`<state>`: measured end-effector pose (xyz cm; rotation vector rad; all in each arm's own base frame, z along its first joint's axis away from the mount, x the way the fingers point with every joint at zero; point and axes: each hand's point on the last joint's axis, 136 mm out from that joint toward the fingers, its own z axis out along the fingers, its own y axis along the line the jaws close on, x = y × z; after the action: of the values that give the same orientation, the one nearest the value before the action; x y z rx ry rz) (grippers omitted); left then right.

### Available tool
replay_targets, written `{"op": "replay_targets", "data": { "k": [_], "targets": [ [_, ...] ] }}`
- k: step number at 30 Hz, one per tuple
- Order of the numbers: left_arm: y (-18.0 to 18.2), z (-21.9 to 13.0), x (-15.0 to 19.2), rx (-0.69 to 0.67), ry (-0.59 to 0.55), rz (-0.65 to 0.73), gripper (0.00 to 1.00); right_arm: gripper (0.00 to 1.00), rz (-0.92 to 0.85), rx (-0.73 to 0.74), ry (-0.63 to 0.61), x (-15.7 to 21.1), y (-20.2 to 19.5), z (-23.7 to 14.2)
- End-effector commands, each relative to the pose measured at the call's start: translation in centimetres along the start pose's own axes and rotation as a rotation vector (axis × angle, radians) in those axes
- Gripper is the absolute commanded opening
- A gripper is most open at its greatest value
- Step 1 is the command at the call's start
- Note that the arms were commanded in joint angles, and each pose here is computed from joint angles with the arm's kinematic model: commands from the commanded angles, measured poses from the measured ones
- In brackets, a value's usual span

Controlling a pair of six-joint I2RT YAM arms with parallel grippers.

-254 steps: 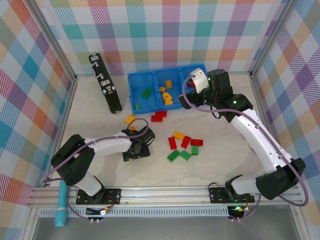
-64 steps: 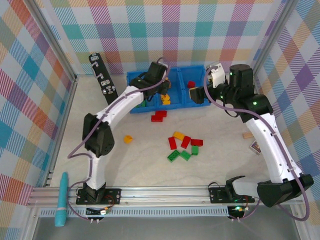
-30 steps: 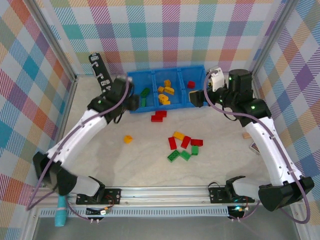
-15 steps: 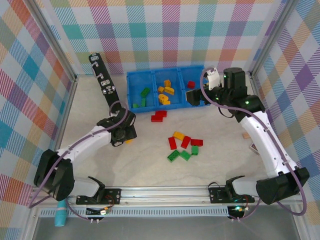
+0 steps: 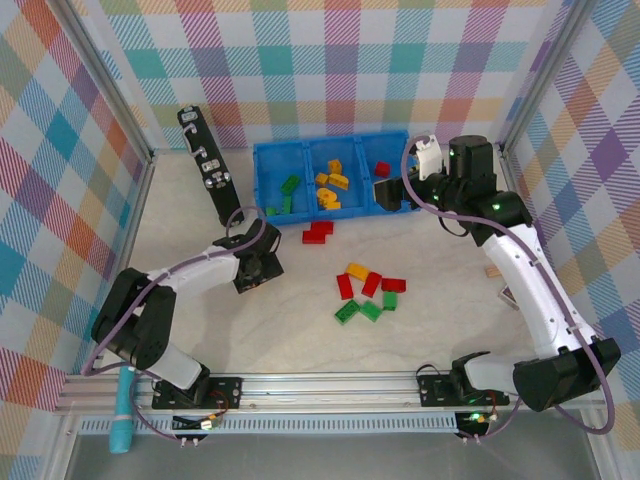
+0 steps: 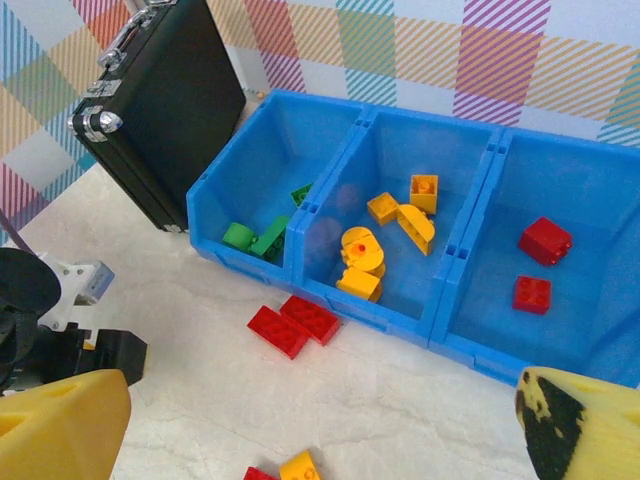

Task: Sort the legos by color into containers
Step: Pick up the lego from the middle-left of the table.

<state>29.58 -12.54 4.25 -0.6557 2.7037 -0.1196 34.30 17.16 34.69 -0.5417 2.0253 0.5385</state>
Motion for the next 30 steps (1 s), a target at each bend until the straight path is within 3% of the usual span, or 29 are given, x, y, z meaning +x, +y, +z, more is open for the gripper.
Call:
{"op": "replay_targets", "data": {
  "k": [1, 15, 23, 30],
  "targets": [
    [0.1, 0.8, -0.1, 0.001, 0.006, -0.045, 0.74, 0.99, -0.017, 0.014, -0.021, -0.4, -0.1, -0.8],
    [0.1, 2.8, 0.9, -0.011, 0.047, -0.042, 0.6, 0.99, -0.027, 0.038, -0.018, -0.3, -0.5, -0.8],
    [-0.4, 3.4, 0.7, -0.007, 0.056, -0.025, 0.43, 0.99, -0.029, 0.047, -0.015, -0.2, -0.7, -0.6],
    [-1.7, 1.7, -0.6, 0.015, 0.036, 0.011, 0.36, 0.99, -0.033, 0.053, -0.01, -0.2, -0.7, -0.8]
  ]
}}
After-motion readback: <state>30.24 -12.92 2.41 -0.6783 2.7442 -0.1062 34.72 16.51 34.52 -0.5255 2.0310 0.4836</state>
